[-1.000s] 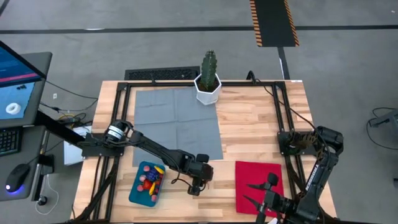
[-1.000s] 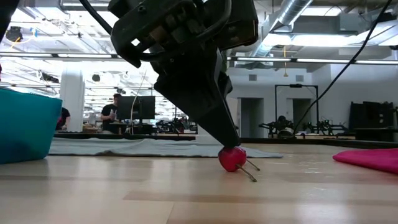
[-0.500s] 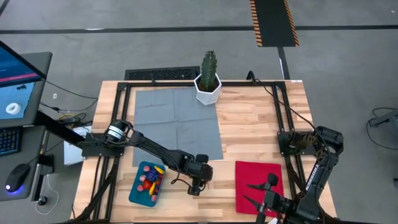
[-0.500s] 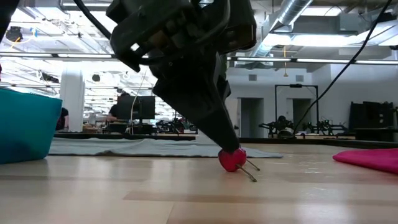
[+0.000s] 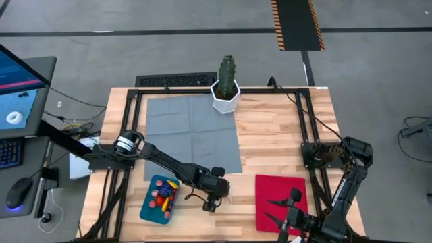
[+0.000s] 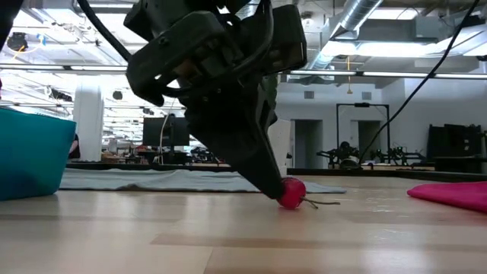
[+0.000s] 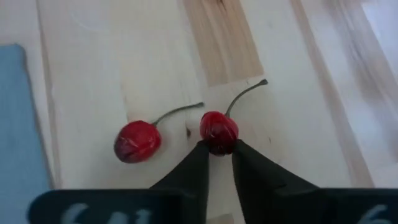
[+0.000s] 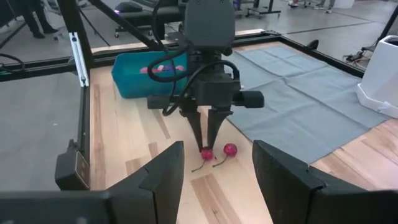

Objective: Pick and placing Produce into tupperware
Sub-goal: Put the cherry into the blue bin

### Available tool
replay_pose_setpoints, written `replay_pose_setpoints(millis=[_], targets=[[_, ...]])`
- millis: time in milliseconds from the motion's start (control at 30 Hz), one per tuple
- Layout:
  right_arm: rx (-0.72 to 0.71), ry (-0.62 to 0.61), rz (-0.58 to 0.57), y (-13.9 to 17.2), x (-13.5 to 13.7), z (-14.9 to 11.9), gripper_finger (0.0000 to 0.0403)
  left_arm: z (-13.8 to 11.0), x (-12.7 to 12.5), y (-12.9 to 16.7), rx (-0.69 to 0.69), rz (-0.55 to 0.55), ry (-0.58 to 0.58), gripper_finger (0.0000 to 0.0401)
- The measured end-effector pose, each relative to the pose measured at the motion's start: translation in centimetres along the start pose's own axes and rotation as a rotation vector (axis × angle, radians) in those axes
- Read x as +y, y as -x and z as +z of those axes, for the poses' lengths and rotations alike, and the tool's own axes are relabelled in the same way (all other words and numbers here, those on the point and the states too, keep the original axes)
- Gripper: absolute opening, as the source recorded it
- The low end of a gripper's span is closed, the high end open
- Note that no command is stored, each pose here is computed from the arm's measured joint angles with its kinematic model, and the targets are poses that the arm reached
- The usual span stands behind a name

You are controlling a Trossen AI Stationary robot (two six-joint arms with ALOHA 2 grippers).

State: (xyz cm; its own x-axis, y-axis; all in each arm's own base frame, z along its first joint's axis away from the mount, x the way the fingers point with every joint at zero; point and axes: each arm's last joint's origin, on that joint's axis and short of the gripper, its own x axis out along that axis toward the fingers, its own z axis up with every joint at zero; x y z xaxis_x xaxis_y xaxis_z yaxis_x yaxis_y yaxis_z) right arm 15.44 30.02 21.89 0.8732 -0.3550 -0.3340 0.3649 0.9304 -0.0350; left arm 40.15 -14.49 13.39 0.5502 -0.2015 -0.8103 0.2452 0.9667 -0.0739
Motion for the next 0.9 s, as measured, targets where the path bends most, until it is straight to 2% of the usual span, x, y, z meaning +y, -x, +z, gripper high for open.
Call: replay_pose_setpoints(millis=[200,467,533,667,900], targets=[[0.0,0.0,0.0,0.0,0.0,0.0,0.0214,0.5,-0.1,0.0,-0.05,-0.009,-0.036,0.0016],[0.002,-0.002,0.001,0.0,0.0,0.0,0.0214,-0.2,-0.2,0.6,0.044,0.012,-0.034,0.0017],[0.002,-0.002,0.001,0.0,0.0,0.0,0.0214,-0.3,-0.6,1.3,0.077,0.017,-0.04,0.0017],[0.001,0.021,0.001,0.0,0.0,0.0,0.0214,0.1,-1.9,3.2,0.058,0.0,-0.046,0.0015],[0.0,0.02,-0.014,-0.5,0.0,0.2,0.0214,0.8,-5.3,8.7,0.006,-0.01,-0.054,0.0014]])
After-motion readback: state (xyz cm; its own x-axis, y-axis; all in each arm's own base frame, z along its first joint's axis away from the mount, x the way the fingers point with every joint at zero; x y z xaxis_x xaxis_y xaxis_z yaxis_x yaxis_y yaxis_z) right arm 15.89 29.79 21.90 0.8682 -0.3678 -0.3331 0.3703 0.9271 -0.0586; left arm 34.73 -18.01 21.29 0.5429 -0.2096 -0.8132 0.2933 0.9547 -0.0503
